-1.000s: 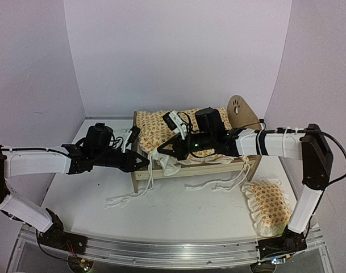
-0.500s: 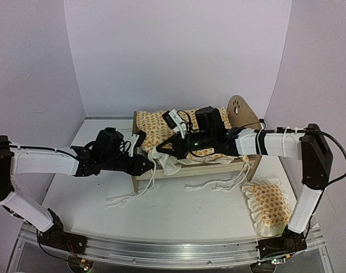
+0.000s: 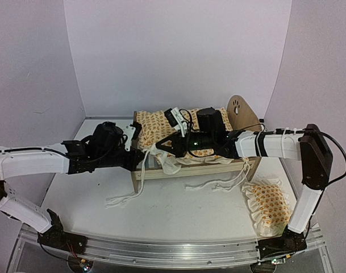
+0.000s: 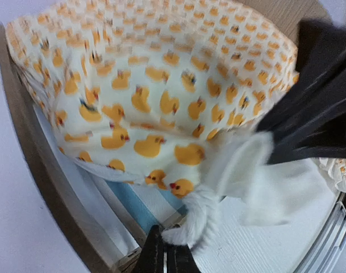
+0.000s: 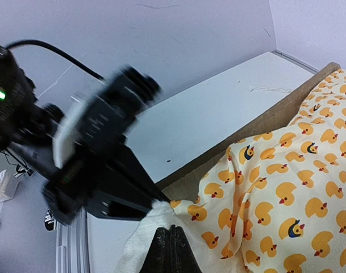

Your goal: Set up the pet bed

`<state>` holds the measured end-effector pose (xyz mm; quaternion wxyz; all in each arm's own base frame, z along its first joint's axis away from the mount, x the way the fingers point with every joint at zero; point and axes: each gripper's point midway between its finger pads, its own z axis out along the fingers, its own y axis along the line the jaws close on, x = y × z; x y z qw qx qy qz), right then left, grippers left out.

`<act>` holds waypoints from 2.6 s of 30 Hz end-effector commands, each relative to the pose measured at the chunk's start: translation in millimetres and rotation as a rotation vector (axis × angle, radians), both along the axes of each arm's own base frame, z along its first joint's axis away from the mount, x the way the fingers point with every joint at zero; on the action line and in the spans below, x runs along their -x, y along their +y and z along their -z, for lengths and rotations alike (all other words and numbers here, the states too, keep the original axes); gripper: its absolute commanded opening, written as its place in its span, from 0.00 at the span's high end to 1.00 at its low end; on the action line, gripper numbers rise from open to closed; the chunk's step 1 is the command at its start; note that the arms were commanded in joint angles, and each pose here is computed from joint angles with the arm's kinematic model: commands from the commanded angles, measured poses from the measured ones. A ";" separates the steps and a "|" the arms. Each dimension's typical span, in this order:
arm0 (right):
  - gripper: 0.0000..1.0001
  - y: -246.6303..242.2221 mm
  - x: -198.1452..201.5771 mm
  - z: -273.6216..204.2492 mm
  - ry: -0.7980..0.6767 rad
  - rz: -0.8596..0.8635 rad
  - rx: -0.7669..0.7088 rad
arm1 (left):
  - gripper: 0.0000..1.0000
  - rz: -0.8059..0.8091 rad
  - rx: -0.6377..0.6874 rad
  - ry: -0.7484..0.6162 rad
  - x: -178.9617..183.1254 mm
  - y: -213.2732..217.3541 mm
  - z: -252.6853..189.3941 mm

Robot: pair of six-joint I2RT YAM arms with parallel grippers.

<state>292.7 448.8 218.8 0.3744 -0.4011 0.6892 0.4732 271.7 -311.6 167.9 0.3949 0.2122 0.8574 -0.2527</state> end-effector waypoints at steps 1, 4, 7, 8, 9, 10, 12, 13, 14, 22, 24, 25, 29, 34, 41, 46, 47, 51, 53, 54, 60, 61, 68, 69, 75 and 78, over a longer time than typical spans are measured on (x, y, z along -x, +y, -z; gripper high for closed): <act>1.00 -5.0 -3.5 -29.3 -0.056 0.046 -0.089 | 1.00 -0.089 -0.002 -0.281 -4.8 31.8 -114.7; 1.00 -4.8 -0.9 -28.9 -0.047 0.033 -0.101 | 1.00 -0.100 -0.043 -0.340 -9.8 36.8 -125.2; 1.00 -6.3 0.8 -30.5 -0.049 0.034 -0.113 | 1.00 -0.081 -0.048 -0.377 -13.4 30.6 -138.4; 1.00 -5.8 0.7 -30.7 -0.046 0.032 -0.115 | 1.00 -0.080 -0.049 -0.402 -15.1 30.0 -145.9; 1.00 -4.7 1.7 -29.9 -0.043 0.023 -0.115 | 1.00 -0.078 -0.055 -0.437 -16.6 29.9 -153.7; 1.00 -3.5 2.1 -28.9 -0.038 0.016 -0.115 | 1.00 -0.074 -0.054 -0.475 -17.5 30.0 -163.0; 1.00 -0.6 2.6 -26.8 -0.026 0.001 -0.115 | 1.00 -0.044 -0.054 -0.566 -17.8 26.8 -183.5; 1.00 0.7 2.8 -25.7 -0.021 -0.006 -0.115 | 1.00 -0.035 -0.064 -0.596 -19.6 24.4 -191.4; 1.00 1.5 3.1 -24.9 -0.017 -0.011 -0.114 | 1.00 -0.025 -0.076 -0.622 -21.1 21.9 -197.9; 0.94 -22.1 -43.5 34.5 0.122 0.304 0.300 | 1.00 -0.037 -0.134 -0.442 -44.0 0.4 -185.7; 0.77 -25.2 -22.7 28.4 0.115 0.272 0.311 | 1.00 0.016 -0.081 -0.319 -34.1 -13.2 -167.3; 0.69 -23.1 -9.5 18.1 0.113 0.240 0.272 | 1.00 0.043 -0.054 -0.277 -28.8 -19.2 -160.3; 0.61 -12.5 24.7 -24.3 0.146 0.117 0.087 | 1.00 0.095 0.006 -0.191 -15.5 -27.9 -150.4; 0.52 5.8 40.8 -44.5 0.135 0.072 -0.013 | 1.00 0.113 0.008 -0.182 -11.2 -27.0 -151.4; 0.56 21.2 56.5 -51.0 0.122 0.071 -0.140 | 1.00 0.097 -0.006 -0.190 -11.9 -18.8 -153.5; 0.55 35.3 56.2 -12.1 0.254 0.111 -0.102 | 1.00 0.098 -0.012 -0.199 -13.7 -15.4 -156.6; 0.54 34.8 53.2 -3.6 0.263 0.132 -0.099 | 1.00 0.097 -0.011 -0.201 -13.7 -14.7 -157.3; 0.47 38.2 37.8 12.8 0.277 0.204 -0.086 | 1.00 0.097 -0.006 -0.201 -12.0 -12.0 -158.6; 0.50 39.8 26.2 20.6 0.309 0.253 -0.085 | 1.00 0.096 -0.006 -0.204 -11.4 -10.2 -159.1; 0.51 36.0 20.8 25.0 0.316 0.290 -0.081 | 1.00 0.097 -0.006 -0.205 -11.2 -9.5 -159.2; 0.64 33.0 0.8 39.9 0.319 0.370 -0.071 | 1.00 0.101 -0.005 -0.200 -9.5 -7.3 -157.2; 0.64 35.1 0.2 39.5 0.313 0.359 -0.075 | 1.00 0.102 -0.007 -0.200 -9.6 -7.4 -156.4; 0.95 48.7 17.2 15.6 0.263 0.195 -0.160 | 1.00 0.129 0.004 -0.158 -10.0 -7.6 -144.7; 1.00 48.0 20.0 13.2 0.266 0.169 -0.170 | 1.00 0.141 0.015 -0.129 -11.0 -7.0 -137.2; 1.00 30.8 32.3 8.4 0.338 0.021 -0.261 | 0.75 0.142 0.115 0.015 -16.9 14.6 -103.7; 1.00 25.4 33.9 8.0 0.354 -0.020 -0.286 | 0.53 0.128 0.184 0.014 -5.2 25.0 -103.2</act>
